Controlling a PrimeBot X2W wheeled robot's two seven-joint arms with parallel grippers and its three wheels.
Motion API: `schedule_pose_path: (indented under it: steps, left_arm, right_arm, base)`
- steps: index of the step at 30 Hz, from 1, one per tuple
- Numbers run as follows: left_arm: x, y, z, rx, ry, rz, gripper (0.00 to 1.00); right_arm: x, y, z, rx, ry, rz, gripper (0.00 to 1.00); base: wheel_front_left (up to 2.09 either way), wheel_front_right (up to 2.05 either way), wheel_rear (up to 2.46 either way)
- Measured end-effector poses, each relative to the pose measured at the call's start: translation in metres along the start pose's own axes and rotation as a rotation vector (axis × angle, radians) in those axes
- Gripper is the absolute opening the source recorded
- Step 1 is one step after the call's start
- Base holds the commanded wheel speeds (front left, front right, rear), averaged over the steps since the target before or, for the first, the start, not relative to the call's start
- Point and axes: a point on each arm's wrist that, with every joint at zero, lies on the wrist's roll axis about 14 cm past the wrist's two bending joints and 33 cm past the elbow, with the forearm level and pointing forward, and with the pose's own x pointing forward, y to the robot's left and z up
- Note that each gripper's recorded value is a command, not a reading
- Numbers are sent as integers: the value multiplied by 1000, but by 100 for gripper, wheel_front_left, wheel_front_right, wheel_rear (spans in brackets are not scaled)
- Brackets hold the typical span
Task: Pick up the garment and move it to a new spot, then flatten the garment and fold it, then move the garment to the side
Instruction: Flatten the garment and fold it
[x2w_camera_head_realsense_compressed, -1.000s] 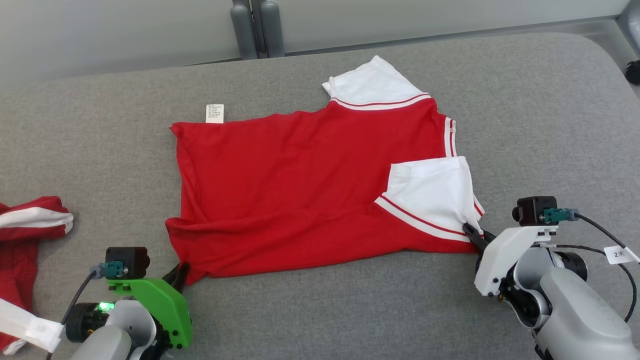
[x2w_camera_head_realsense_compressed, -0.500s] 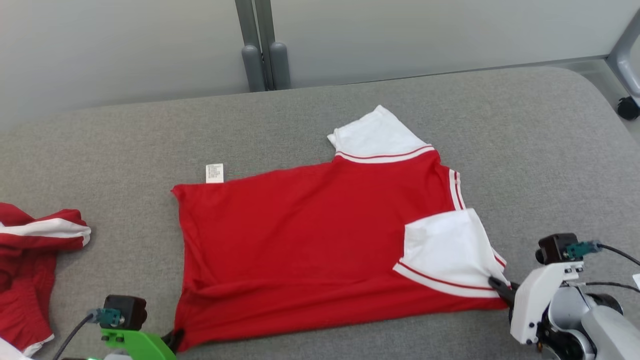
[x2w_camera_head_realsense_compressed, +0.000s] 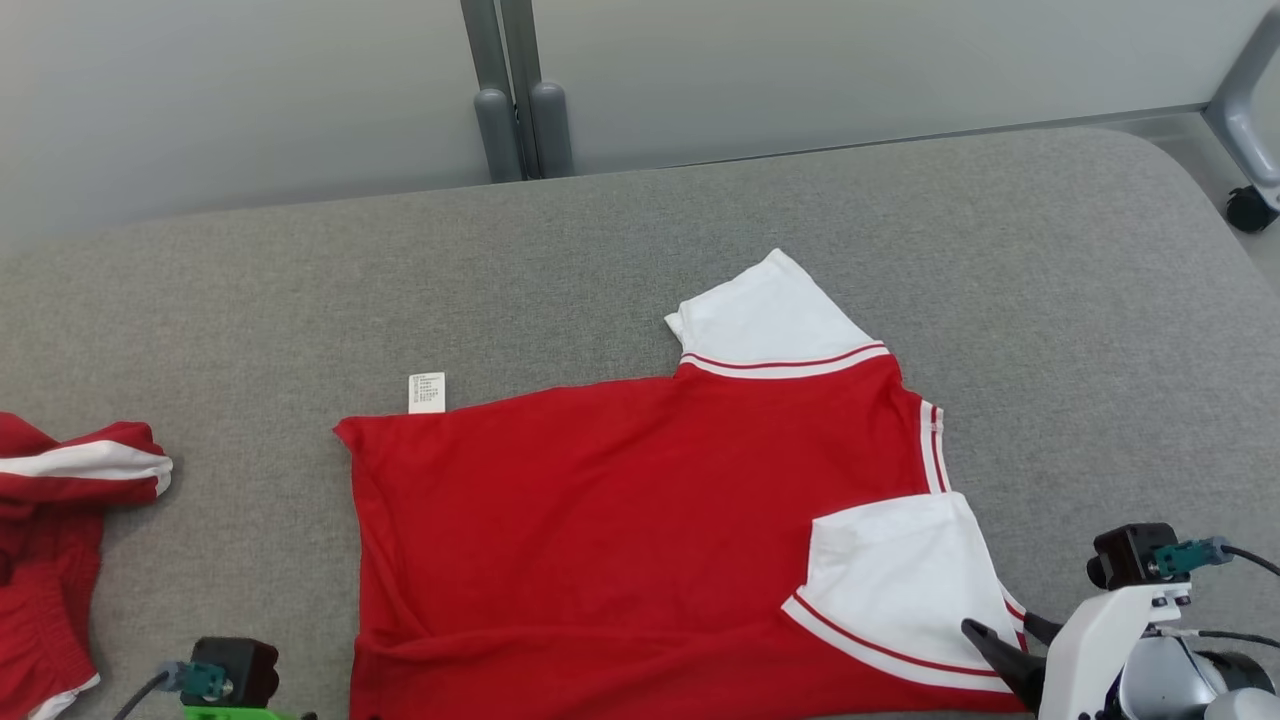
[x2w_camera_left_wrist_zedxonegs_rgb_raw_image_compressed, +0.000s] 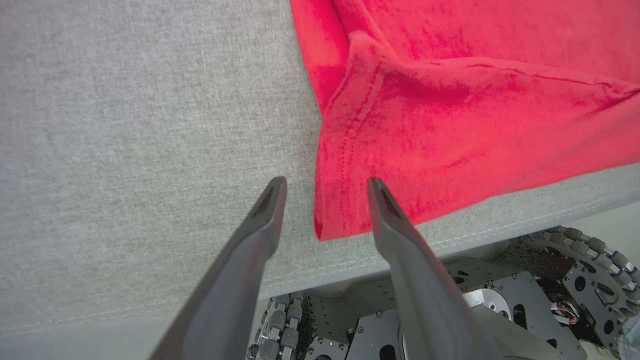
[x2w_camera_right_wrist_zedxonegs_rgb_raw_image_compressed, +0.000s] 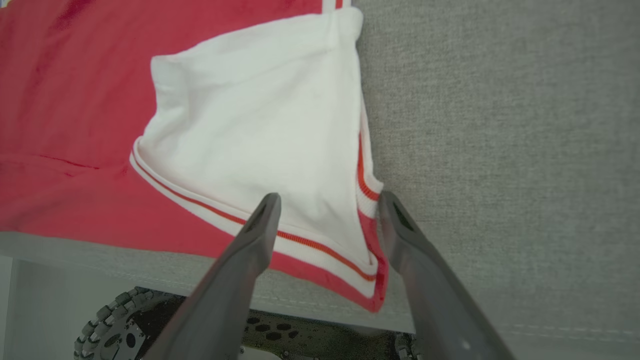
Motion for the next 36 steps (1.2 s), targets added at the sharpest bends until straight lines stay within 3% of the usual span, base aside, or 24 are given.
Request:
schedule_pose_path:
  steps: [3,6,10,14,25,36]
  left_arm:
    - [-2,2,23,31,-77,5,100]
    - [-4,-3,76,92,-230,-5,100]
    - [-2,0,123,141,-338,4,100]
    - [12,4,146,175,-360,12,100]
    - [65,-12,170,196,-359,-57,100]
    - [93,20,168,152,-330,7,100]
  right_arm:
    - [-4,3,18,-33,-59,-6,100]
    - [-7,12,52,-68,-165,11,100]
    - [-5,17,114,-137,-337,4,100]
    - [10,32,160,-151,-448,44,100]
    - [92,29,215,-270,-407,57,100]
    - [180,49,217,-367,-254,117,100]
  base:
    - [0,0,0]
    - [0,0,0]
    - [0,0,0]
    - [0,0,0]
    - [0,0,0]
    - [0,0,0]
